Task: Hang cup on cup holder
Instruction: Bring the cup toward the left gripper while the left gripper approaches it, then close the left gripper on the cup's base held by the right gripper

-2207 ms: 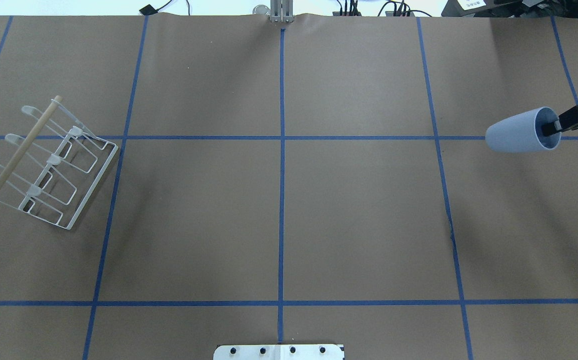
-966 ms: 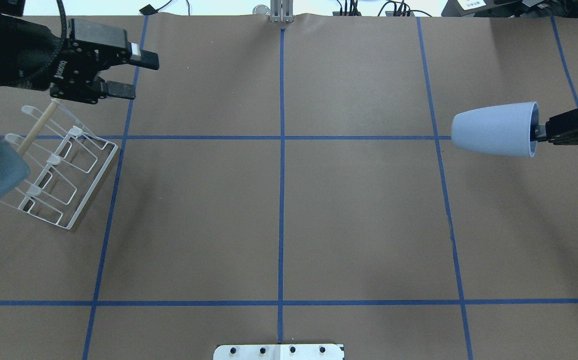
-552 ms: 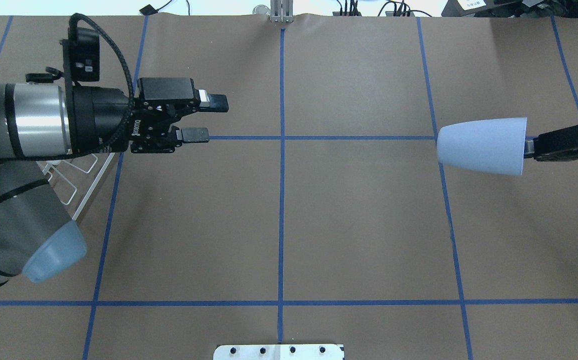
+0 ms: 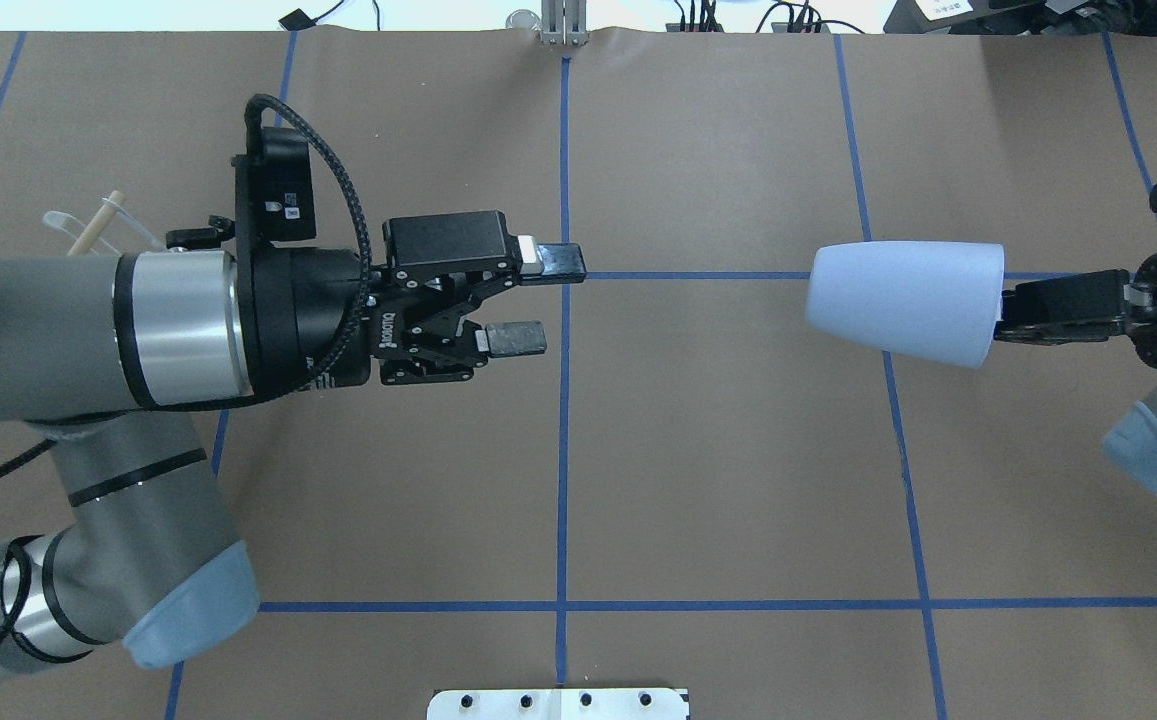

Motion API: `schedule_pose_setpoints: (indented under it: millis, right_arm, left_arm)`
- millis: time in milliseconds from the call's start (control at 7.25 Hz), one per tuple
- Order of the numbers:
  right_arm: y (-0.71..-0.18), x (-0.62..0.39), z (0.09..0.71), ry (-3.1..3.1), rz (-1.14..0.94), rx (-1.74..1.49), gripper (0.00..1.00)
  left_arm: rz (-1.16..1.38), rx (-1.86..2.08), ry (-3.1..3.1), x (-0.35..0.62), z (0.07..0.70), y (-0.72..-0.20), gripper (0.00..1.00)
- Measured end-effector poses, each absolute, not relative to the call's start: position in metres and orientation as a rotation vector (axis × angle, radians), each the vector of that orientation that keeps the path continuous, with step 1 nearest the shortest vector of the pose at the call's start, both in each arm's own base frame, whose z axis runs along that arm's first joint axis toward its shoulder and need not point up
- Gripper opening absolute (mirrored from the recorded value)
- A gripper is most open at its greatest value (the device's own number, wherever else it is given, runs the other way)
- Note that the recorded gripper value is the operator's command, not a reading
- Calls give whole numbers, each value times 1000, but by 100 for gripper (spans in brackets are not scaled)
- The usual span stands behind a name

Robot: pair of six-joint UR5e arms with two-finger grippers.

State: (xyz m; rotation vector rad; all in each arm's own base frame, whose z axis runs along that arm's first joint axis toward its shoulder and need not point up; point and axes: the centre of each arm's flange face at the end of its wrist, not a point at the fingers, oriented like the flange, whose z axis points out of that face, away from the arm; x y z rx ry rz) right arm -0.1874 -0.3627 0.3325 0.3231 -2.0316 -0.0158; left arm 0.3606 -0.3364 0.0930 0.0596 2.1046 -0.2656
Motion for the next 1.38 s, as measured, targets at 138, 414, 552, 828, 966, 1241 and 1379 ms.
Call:
schedule_pose_setpoints:
  millis: [138,414,552,828,966,1241,1379]
  right_arm:
    - [-363,-198,319,-2073,-12,335,0]
    - [-363,-224,292,-2153,-7,347,0]
    - [-360,-235,280,-2185,-11,343,0]
    - [-355,-250,263,-2217,-27,323,0]
    - [-353,-259,254,-2232,-43,307,0]
    - [-350,-268,245,-2250,-62,293,0]
    - [-348,-268,243,-2255,-67,292,0]
  left_arm:
    - [-275,36,2135,372,86,-324,98]
    - [-271,9,2157,382,78,-310,98]
    - [-271,5,2158,383,77,-309,98]
    - [-270,8,2173,382,70,-308,98]
    - [-276,20,2199,380,65,-308,98]
    - [-292,42,2253,375,62,-310,98]
    - [-295,46,2261,375,64,-310,98]
